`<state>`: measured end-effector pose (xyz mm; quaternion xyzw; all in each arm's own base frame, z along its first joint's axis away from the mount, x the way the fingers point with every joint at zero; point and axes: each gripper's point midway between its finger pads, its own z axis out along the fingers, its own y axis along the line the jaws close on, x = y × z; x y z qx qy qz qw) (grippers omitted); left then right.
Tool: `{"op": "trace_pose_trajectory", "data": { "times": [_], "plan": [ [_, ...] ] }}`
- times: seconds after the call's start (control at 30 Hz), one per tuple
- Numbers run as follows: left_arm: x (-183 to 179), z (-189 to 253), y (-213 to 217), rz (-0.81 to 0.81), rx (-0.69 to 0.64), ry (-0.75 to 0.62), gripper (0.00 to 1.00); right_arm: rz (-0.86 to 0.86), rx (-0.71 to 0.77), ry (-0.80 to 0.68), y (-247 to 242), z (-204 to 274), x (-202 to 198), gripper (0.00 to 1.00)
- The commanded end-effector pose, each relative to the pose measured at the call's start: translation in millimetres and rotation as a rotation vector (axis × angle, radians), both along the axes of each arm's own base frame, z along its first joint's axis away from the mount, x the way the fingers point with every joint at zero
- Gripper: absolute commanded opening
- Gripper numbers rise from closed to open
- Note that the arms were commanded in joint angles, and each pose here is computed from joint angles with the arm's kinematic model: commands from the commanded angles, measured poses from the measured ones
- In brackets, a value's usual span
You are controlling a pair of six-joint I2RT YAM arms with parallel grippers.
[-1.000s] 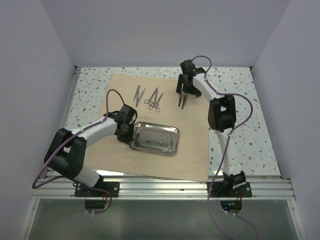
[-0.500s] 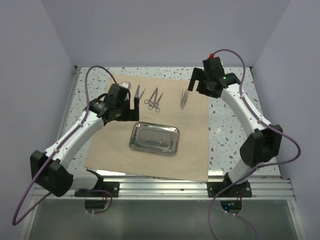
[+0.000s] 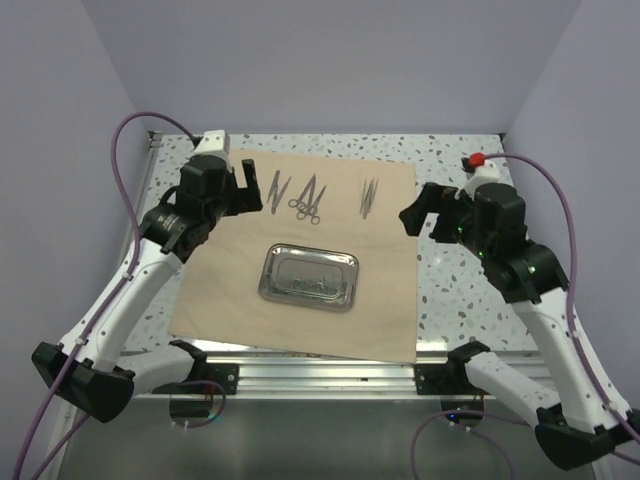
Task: Open and lay out the surgical kit
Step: Reset both arms
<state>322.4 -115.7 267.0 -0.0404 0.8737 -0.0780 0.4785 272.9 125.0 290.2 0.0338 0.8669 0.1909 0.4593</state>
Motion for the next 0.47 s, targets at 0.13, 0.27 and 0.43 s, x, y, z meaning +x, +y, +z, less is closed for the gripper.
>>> {"op": "trace_pose_trajectory", "data": {
  "times": [0.13,0.27,0.43],
  "plan": [
    [30.2,55.6,17.5,0.113,0.033,-0.201,1.0,-0.038,-0.042,-0.094,-24.5,11.2,-22.3,0.98],
    [33.0,55.8,15.9,0.111,0.027,-0.204,1.0,-0.044,-0.06,-0.089,-25.6,11.2,-18.7,0.98],
    [27.5,55.2,45.6,0.266,0.078,-0.215,1.0,-0.077,-0.116,-0.057,-30.8,4.6,-5.3,0.98]
  ]
}}
